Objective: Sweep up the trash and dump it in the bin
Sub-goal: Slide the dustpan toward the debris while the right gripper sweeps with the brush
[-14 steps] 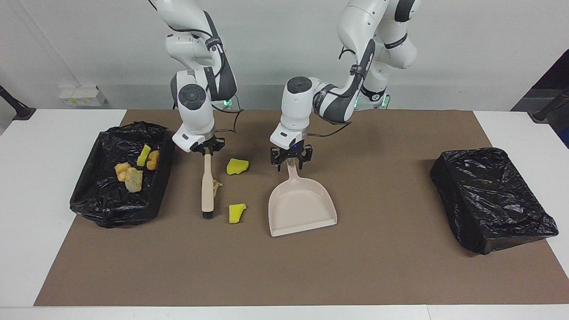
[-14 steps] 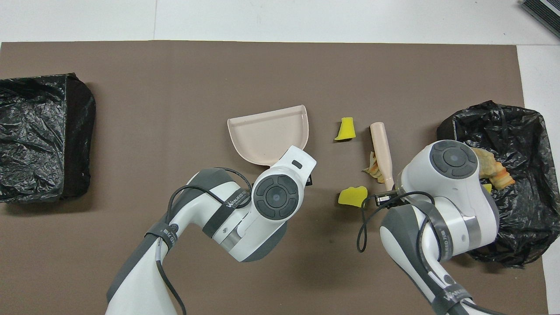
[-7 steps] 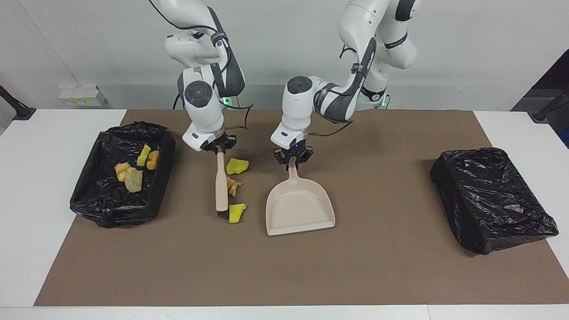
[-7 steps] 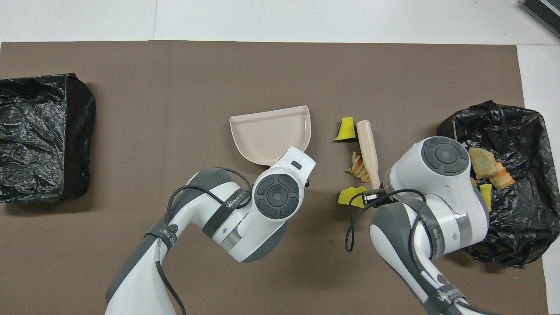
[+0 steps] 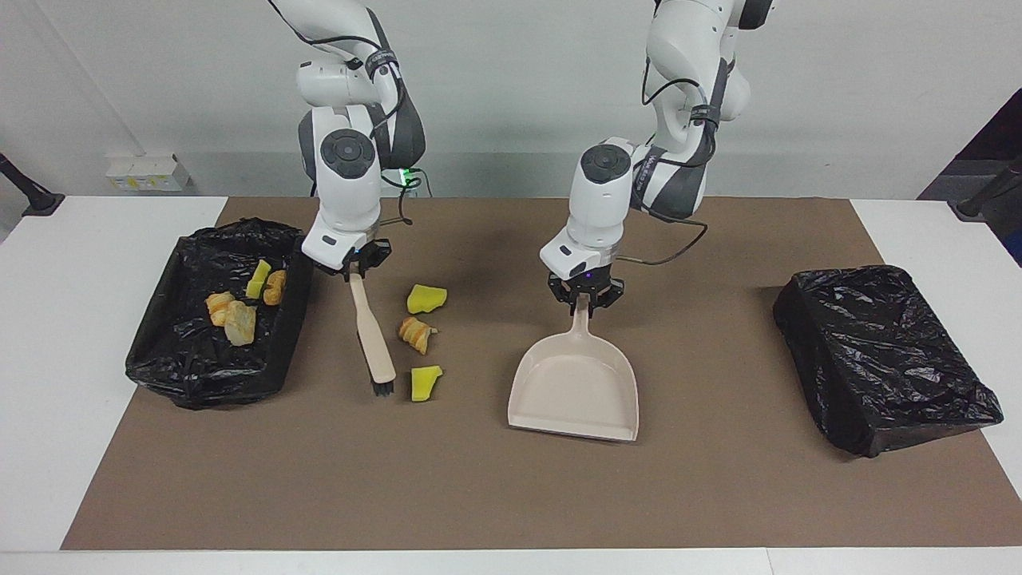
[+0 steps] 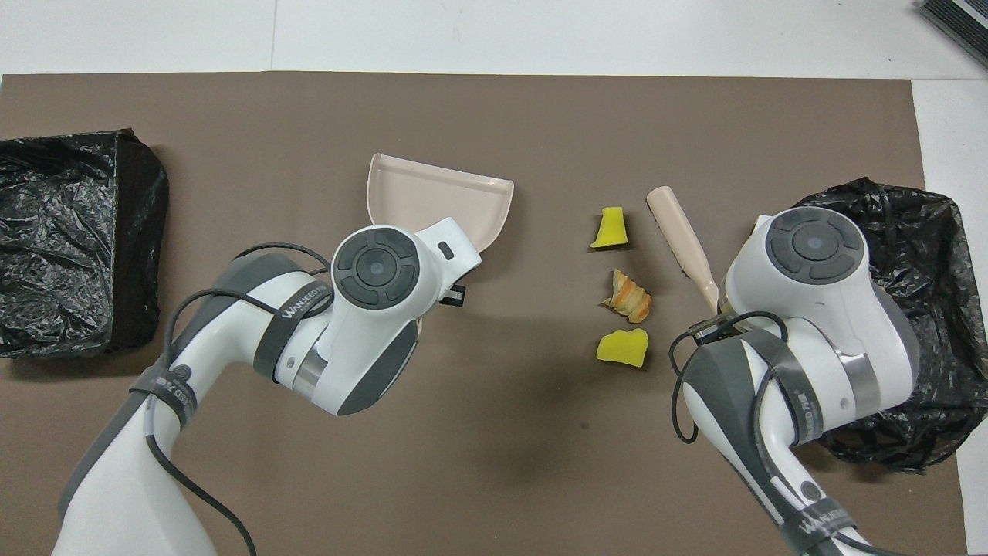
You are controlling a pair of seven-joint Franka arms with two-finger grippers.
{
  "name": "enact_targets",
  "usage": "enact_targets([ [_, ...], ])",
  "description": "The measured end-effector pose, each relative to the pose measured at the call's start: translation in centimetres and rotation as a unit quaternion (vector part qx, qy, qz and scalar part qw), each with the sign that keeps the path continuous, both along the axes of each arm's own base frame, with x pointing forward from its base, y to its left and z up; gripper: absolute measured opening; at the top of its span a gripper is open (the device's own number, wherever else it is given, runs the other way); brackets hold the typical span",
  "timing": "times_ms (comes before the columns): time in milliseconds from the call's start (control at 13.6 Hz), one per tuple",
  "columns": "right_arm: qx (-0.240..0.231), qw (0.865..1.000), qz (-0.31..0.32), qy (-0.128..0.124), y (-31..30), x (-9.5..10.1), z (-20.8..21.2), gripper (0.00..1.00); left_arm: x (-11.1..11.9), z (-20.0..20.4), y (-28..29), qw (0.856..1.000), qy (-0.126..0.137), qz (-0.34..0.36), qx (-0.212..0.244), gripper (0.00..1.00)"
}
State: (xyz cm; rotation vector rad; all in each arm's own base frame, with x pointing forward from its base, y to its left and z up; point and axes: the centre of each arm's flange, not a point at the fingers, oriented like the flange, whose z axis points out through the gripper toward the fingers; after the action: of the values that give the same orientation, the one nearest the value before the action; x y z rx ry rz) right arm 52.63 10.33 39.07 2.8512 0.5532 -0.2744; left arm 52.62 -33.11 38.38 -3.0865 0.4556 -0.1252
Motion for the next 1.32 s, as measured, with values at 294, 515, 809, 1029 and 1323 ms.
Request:
enact_targets([
  [294,0.001,0.999,0.027,0.033,3.1,0.1,-4.5,0.26,1.8,-0.6,4.3,0.982,0.03,-0.186,0.027,0.32],
  [515,0.043,0.998,0.008,0.045,6.2,-0.8,-4.6,0.26,2.7,-0.7,6.4,0.96,0.041,-0.275,0.031,0.32],
  [809,0.061,0.996,-0.048,0.052,8.2,-1.7,-2.4,0.26,2.3,-1.0,6.7,0.914,0.065,-0.398,0.036,0.32],
  [1029,0.034,0.996,-0.069,0.036,5.4,-1.9,0.9,0.26,1.7,-1.1,6.9,0.899,0.091,-0.427,0.037,0.32],
  [1323,0.005,0.997,-0.072,0.04,2.2,-1.1,-2.2,0.26,1.0,-1.0,6.6,0.879,0.106,-0.463,0.036,0.32],
])
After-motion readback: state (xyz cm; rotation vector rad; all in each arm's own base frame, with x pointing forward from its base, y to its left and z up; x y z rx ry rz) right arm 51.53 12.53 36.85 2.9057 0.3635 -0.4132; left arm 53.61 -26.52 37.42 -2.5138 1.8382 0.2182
